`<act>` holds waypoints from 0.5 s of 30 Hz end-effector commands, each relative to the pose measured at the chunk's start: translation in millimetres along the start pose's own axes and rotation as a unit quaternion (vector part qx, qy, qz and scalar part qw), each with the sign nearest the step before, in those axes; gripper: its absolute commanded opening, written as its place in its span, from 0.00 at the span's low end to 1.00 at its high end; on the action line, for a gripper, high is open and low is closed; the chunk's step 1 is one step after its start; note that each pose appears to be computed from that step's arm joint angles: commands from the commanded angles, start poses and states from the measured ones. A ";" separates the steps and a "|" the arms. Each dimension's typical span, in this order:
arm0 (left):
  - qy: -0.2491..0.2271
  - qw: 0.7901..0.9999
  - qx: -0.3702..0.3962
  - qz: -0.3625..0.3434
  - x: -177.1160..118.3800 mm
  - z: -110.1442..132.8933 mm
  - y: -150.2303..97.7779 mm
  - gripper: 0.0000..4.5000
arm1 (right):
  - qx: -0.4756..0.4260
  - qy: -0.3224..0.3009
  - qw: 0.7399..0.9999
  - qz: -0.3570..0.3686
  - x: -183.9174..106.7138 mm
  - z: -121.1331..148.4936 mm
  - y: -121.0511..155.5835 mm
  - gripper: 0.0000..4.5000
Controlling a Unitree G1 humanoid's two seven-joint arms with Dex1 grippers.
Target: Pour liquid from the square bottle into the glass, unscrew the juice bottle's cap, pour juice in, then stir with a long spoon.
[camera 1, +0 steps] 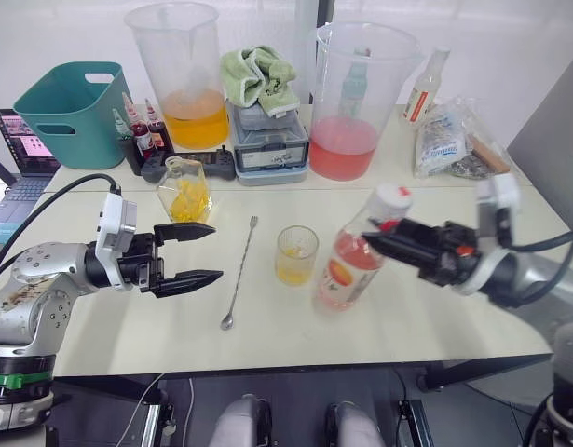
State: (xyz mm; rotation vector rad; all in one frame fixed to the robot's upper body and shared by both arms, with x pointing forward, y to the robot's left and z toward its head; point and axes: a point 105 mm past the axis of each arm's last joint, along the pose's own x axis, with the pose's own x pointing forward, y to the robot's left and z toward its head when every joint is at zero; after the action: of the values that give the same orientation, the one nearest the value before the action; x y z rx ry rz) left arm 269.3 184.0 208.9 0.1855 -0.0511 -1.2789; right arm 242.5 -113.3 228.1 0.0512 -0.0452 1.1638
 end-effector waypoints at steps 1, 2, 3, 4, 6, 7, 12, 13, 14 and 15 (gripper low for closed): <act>0.002 1.000 0.022 -0.001 -3.2 10.7 -1.7 1.00 | -0.034 -0.024 0.999 0.008 10.8 2.3 11.1 0.25; 0.002 1.000 0.022 0.000 -3.4 11.0 -1.6 1.00 | -0.035 -0.025 0.999 0.008 12.8 -0.1 11.8 0.25; 0.003 1.000 0.023 0.000 -3.4 11.2 -2.1 1.00 | -0.037 -0.024 0.999 0.008 15.1 -3.1 12.6 0.25; 0.003 1.000 0.023 0.000 -3.5 11.4 -3.0 1.00 | -0.041 -0.022 0.999 0.007 17.9 -7.2 13.4 0.25; 0.003 1.000 0.022 0.000 -3.4 11.4 -4.4 1.00 | -0.050 -0.020 0.999 0.001 21.3 -13.6 13.2 0.25; 0.004 1.000 0.022 0.000 -3.2 11.3 -4.9 1.00 | -0.059 -0.016 0.998 -0.003 21.7 -17.0 12.4 0.25; 0.007 1.000 0.015 -0.006 -3.1 11.0 -8.4 1.00 | -0.058 -0.001 0.998 -0.027 19.8 -35.5 8.7 0.25; 0.007 1.000 0.014 -0.006 -3.0 11.3 -8.4 1.00 | -0.054 0.002 0.998 -0.029 19.5 -37.8 8.6 0.25; 0.007 1.000 0.014 -0.006 -2.8 11.5 -8.4 1.00 | -0.052 0.004 0.998 -0.030 19.3 -39.2 8.5 0.25; 0.007 1.000 0.014 -0.006 -2.9 11.6 -8.3 1.00 | -0.052 0.006 0.998 -0.029 19.4 -40.2 9.0 0.25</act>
State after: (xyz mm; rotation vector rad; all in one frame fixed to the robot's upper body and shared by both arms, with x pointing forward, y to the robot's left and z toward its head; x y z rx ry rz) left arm 263.4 182.8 205.7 0.1815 -0.0150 -1.2838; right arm 243.2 -89.5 190.5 -0.0280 -0.0933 1.1132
